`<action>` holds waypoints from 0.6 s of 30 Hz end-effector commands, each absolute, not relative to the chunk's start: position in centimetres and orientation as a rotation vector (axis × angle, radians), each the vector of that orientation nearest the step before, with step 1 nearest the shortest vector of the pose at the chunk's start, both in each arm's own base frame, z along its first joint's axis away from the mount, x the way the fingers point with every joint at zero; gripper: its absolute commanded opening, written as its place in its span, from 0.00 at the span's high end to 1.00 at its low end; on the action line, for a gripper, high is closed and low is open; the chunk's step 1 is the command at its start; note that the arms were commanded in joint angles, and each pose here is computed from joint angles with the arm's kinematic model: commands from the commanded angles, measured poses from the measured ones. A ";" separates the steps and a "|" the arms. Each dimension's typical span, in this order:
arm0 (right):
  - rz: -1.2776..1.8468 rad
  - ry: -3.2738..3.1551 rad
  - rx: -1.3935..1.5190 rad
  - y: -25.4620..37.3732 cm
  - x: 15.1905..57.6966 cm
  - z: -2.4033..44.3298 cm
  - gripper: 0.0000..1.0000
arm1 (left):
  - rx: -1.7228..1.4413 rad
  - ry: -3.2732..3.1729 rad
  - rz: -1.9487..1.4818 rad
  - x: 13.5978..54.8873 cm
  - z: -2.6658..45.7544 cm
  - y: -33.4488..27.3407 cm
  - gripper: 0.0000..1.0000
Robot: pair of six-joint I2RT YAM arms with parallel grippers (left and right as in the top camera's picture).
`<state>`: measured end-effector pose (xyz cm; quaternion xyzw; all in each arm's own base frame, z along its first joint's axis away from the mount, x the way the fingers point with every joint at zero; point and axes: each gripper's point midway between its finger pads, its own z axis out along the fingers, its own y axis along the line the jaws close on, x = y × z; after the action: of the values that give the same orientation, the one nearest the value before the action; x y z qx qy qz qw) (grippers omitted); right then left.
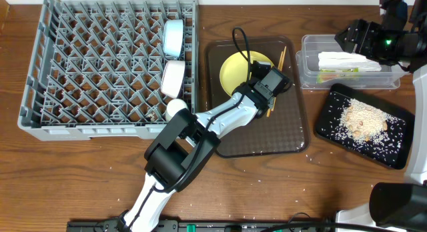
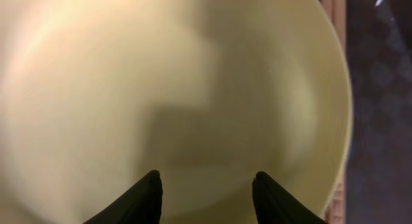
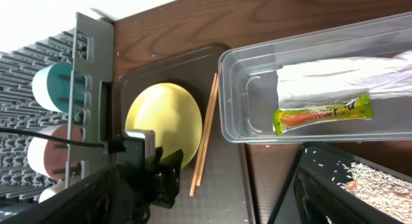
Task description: Sort waste into correct bins and load items into the dishwasher
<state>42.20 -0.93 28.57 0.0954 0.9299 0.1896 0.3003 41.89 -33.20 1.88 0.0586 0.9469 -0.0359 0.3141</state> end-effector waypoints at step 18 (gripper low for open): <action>0.503 2.481 0.219 -0.7 42.0 28.3 0.16 | -0.491 2.383 0.203 44.0 2.4 -21.7 0.55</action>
<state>42.02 -0.89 28.44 0.0928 0.9315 0.1889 0.2966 43.77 -23.33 4.49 -0.1430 0.9265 0.0611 0.3428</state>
